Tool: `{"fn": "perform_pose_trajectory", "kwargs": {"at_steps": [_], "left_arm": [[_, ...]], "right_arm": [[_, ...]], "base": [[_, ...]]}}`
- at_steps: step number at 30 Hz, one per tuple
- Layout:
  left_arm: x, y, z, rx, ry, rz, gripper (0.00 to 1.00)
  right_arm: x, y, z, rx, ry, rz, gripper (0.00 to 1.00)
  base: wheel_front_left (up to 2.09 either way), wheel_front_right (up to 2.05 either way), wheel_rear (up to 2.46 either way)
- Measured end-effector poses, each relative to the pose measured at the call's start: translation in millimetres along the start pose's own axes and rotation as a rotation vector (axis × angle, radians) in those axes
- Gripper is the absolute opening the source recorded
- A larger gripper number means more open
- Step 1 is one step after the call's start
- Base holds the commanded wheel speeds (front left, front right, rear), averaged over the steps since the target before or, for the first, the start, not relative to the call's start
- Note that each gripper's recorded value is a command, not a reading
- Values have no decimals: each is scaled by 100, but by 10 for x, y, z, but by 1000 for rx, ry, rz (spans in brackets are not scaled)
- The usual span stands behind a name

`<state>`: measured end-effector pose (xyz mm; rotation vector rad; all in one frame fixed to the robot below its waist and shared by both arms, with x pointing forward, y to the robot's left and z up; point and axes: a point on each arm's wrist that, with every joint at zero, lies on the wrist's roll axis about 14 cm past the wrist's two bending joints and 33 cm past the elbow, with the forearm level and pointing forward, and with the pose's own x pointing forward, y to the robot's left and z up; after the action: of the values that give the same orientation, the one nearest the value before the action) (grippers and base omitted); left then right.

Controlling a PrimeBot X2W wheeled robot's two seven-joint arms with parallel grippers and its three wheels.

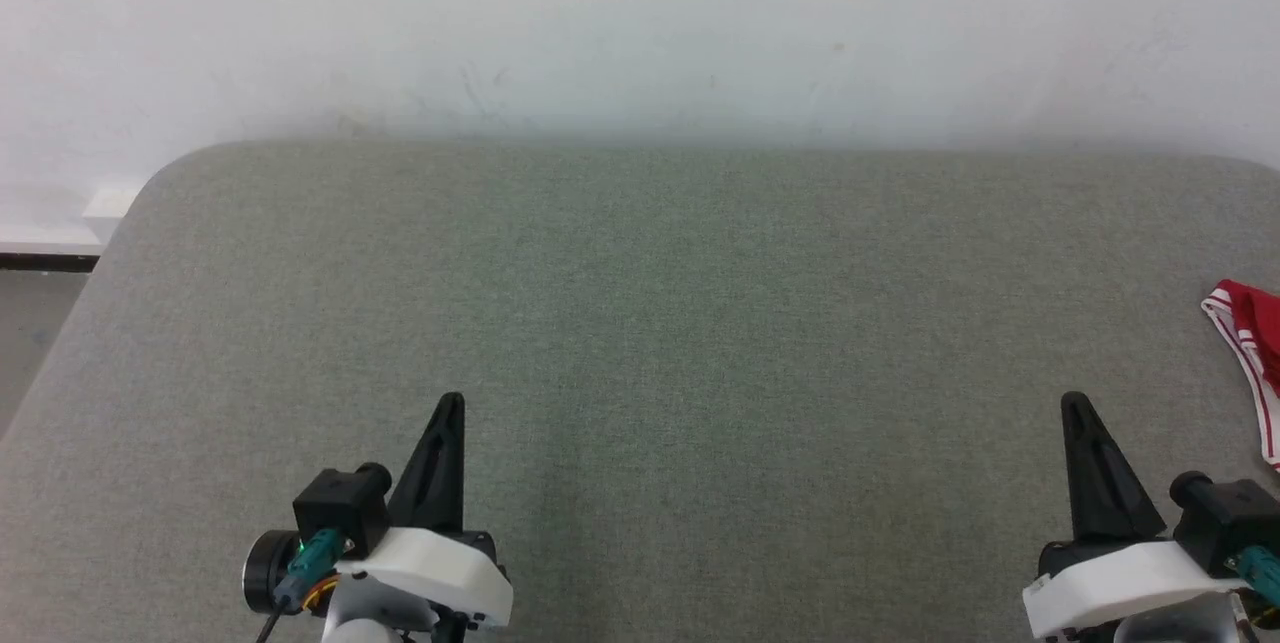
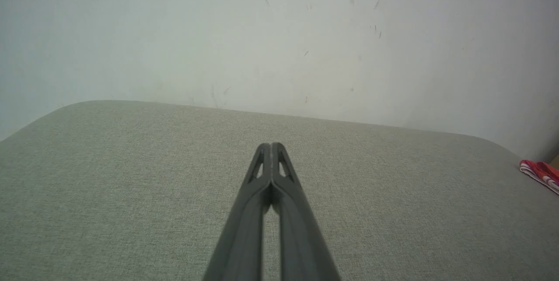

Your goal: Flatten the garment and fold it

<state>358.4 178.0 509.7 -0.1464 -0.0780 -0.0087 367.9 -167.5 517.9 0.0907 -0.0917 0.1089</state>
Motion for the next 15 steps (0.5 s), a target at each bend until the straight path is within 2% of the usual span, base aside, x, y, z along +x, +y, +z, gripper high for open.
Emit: {"fn": "perform_pose_trajectory", "kwargs": {"at_steps": [15], "left_arm": [[41,-29,39,22,2,-12,0]], "right_arm": [[-11,3,-12,-17,17,2,0]], "base": [[0,0,0]]}}
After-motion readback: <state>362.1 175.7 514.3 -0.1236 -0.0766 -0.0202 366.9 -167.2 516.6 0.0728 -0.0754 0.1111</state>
